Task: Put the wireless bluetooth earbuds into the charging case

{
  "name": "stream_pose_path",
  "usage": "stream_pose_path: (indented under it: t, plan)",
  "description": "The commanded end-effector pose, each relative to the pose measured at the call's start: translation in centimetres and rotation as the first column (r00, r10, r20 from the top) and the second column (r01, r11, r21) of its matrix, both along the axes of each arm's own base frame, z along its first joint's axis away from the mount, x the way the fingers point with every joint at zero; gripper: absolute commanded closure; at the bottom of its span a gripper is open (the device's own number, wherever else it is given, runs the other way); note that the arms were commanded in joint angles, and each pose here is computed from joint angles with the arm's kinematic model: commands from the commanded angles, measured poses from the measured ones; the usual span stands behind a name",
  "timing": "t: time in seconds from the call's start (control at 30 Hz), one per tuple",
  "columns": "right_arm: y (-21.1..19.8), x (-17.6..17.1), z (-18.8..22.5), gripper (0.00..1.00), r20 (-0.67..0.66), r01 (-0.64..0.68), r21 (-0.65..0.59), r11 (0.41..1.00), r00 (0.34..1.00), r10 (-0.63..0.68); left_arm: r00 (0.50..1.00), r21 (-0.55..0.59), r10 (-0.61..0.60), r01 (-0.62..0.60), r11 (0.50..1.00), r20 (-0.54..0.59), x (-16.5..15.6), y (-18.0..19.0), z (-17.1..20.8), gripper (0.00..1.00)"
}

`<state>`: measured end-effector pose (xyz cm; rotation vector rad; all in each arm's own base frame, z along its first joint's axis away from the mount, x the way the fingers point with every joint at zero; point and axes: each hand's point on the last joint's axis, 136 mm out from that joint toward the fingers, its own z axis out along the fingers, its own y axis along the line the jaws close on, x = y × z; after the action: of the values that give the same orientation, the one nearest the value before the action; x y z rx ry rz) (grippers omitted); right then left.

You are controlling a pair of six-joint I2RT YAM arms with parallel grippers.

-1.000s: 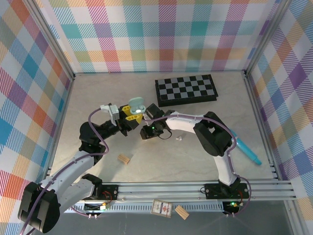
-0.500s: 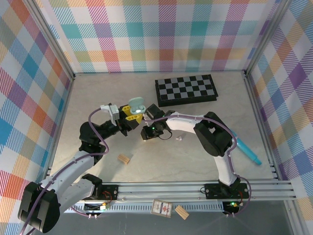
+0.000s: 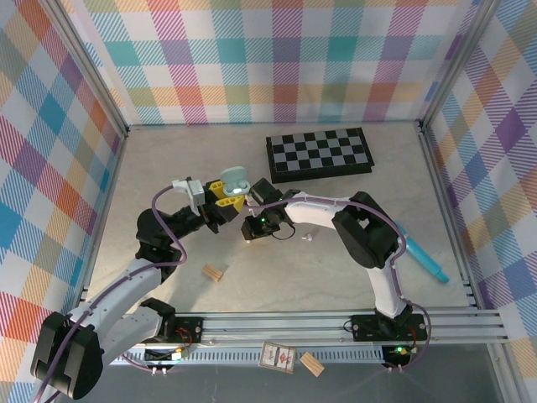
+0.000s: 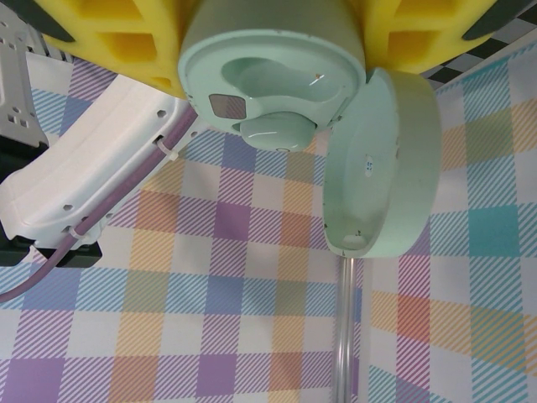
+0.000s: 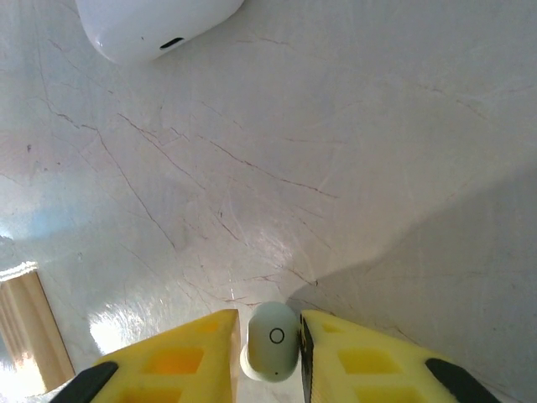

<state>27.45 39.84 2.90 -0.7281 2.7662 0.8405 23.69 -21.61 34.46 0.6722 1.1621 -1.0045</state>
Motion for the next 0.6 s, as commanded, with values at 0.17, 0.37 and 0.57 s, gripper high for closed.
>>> stream_pose_path:
  t: [0.17, 0.37, 0.57]
  plan:
    - [0.4, -0.6, -1.0, 0.76, -0.034, -0.028, 0.005, 1.0, 0.999, 0.028, 0.998, -0.018, 0.01, -0.009, 1.0, 0.056, -0.4, 0.4, 1.5, 0.73]
    - [0.0, -0.6, -0.4, 0.81, -0.008, -0.033, -0.006, 0.999, 0.999, 0.033, 0.998, -0.015, 0.011, -0.01, 1.0, 0.055, -0.2, 0.4, 1.5, 0.73]
    - [-1.2, 0.3, 1.6, 0.81, 0.076, 0.006, -0.027, 1.0, 0.997, -0.004, 0.998, -0.013, 0.02, -0.019, 1.0, 0.054, 0.1, 0.4, 1.3, 0.73]
